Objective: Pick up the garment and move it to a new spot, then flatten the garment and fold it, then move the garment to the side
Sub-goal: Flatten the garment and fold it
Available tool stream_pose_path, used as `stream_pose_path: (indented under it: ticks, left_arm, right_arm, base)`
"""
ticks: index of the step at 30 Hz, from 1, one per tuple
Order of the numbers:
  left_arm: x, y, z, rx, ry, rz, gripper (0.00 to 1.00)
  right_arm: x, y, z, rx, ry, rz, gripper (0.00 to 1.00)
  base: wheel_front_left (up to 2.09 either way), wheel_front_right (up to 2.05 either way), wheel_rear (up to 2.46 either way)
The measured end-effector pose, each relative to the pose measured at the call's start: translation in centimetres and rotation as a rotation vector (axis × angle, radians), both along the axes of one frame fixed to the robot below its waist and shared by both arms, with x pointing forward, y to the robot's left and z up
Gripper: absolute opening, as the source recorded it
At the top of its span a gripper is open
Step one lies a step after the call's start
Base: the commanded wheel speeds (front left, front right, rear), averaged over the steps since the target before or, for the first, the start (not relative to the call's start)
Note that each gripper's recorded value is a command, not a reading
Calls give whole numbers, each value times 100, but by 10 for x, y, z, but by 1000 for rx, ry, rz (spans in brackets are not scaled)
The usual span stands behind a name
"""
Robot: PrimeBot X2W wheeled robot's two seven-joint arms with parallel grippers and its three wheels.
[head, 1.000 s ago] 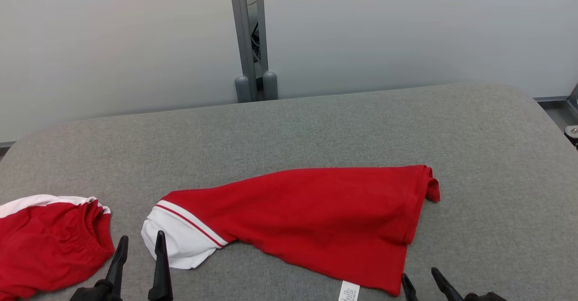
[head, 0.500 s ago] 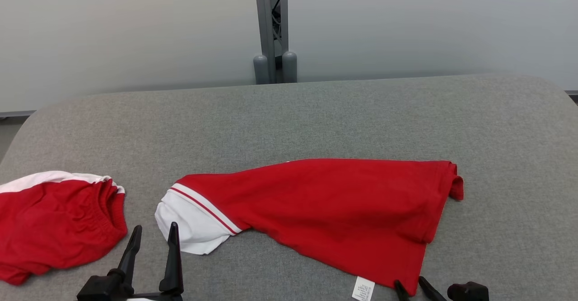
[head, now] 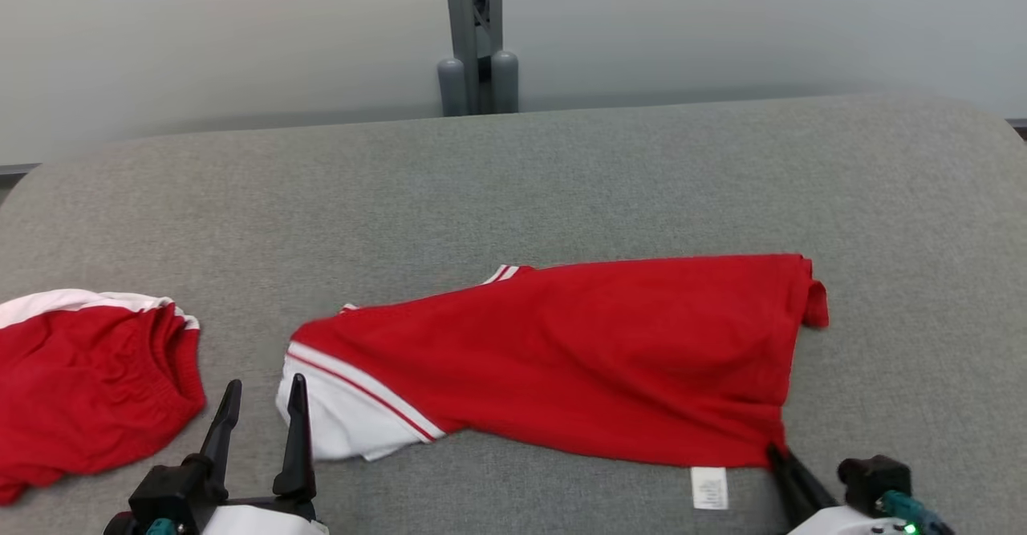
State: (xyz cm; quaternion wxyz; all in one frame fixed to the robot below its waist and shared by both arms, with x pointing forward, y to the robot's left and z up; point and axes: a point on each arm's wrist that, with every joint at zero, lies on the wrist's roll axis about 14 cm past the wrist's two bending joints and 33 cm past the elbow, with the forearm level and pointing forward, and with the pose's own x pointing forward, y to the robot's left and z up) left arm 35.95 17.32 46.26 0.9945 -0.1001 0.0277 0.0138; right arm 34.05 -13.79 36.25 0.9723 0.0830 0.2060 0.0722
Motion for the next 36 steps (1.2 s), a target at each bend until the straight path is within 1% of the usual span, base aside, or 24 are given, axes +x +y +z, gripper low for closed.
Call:
stream_pose_path:
  ticks: [2,6,8,12,14,15,17,23,28,29,31,32,33,36]
  left_arm:
    - [3,-1,-12,17,38,-7,100]
    - [5,-2,-52,68,167,-56,100]
    - [10,-4,-64,83,214,-90,100]
    - [10,-10,-85,72,299,-157,100]
    - [9,-11,-89,70,307,-183,95]
    - [7,-12,-90,65,312,-190,95]
    - [1,-11,-94,65,324,-200,100]
    - [-19,-21,-95,65,366,-279,100]
    - [-18,-27,-92,58,381,-312,100]
    - [-18,-29,-91,58,382,-318,96]
    - [-18,-34,-92,55,389,-332,45]
    - [-19,-38,-93,47,397,-340,35]
    - [-21,-41,-94,45,408,-350,0]
    - [-21,-46,-91,3,408,-342,0]
  right_arm:
    - [3,-16,2,-38,-13,-32,0]
    - [6,-42,3,-98,-20,-86,0]
    - [10,-46,4,-112,-25,-92,0]
    - [17,-50,6,-114,-36,-103,0]
    - [17,-51,5,-110,-32,-108,0]
    - [17,-51,4,-107,-30,-110,0]
    - [17,-51,3,-101,-27,-114,0]
    - [19,-51,1,-94,-24,-118,0]
    - [19,-48,2,-86,-26,-111,0]
    - [20,-47,3,-86,-29,-111,0]
    - [20,-48,5,-86,-37,-113,0]
    - [20,-48,6,-86,-39,-113,0]
    - [19,-49,8,-86,-43,-116,0]
    - [18,-53,13,-87,-58,-131,0]
  base:
    - [0,0,0]
    - [0,0,0]
    - [0,0,0]
    - [0,0,0]
    - [0,0,0]
    - [0,0,0]
    - [0,0,0]
    - [0,0,0]
    - [0,0,0]
    - [0,0,0]
    - [0,0,0]
    - [0,0,0]
    - [0,0,0]
    - [0,0,0]
